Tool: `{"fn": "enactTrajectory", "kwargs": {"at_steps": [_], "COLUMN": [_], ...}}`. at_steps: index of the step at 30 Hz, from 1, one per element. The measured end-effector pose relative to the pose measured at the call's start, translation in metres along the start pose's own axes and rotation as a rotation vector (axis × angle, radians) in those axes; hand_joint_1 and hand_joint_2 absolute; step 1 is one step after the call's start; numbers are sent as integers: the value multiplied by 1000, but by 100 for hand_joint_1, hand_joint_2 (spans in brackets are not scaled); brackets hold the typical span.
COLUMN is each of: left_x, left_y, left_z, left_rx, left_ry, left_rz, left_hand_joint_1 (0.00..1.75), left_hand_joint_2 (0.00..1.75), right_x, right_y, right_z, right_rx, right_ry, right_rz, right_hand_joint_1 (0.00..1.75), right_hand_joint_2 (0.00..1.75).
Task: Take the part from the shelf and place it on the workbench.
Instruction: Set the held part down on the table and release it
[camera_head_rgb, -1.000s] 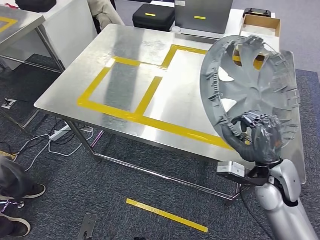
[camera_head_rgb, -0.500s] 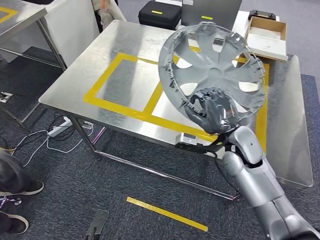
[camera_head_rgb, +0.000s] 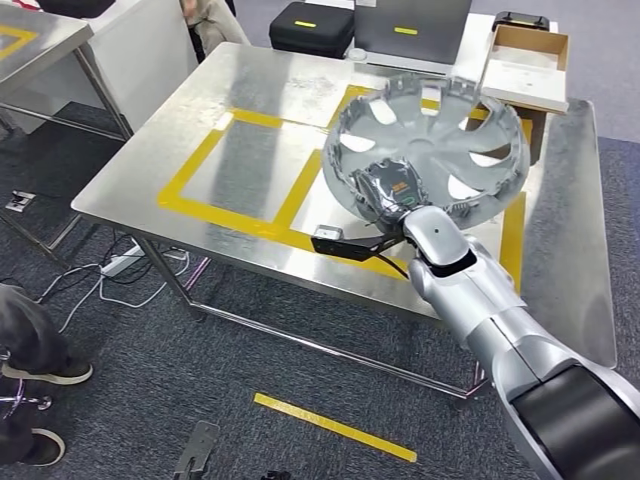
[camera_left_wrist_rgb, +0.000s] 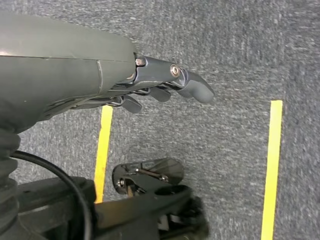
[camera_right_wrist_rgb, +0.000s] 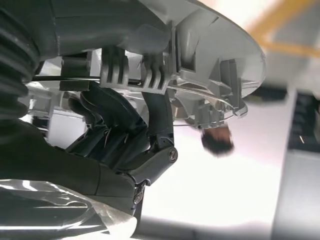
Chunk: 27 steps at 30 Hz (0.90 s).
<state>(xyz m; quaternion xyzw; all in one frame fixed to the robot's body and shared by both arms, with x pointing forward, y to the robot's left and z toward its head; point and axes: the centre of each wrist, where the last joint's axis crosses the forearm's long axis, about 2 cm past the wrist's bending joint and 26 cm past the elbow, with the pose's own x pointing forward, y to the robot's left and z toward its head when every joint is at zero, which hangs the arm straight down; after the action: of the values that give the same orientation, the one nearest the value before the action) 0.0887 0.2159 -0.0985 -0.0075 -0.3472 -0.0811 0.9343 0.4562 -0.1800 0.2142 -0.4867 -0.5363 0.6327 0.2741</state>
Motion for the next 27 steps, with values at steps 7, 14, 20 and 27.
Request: {"fn": "enactTrajectory", "kwargs": {"at_steps": [7, 14, 20, 27], "left_x": [-6, -7, -13, -14], "left_y": [6, 7, 6, 9], "left_z": [2, 3, 6, 6], "left_rx": [29, 37, 50, 64], "left_ry": [6, 5, 13, 3], "left_rz": [5, 11, 20, 15], "left_hand_joint_1": [0, 0, 0, 0], "left_hand_joint_2": [175, 175, 175, 175], "right_x": [-10, -19, -51, -62], "right_y": [24, 30, 39, 42], "right_z": [8, 11, 20, 23], "right_rx": [215, 278, 335, 312], "right_ry": [77, 110, 186, 190], "right_rz": [4, 21, 26, -18], "right_hand_joint_1": [175, 175, 175, 175], "right_hand_joint_2": [175, 175, 175, 175]}}
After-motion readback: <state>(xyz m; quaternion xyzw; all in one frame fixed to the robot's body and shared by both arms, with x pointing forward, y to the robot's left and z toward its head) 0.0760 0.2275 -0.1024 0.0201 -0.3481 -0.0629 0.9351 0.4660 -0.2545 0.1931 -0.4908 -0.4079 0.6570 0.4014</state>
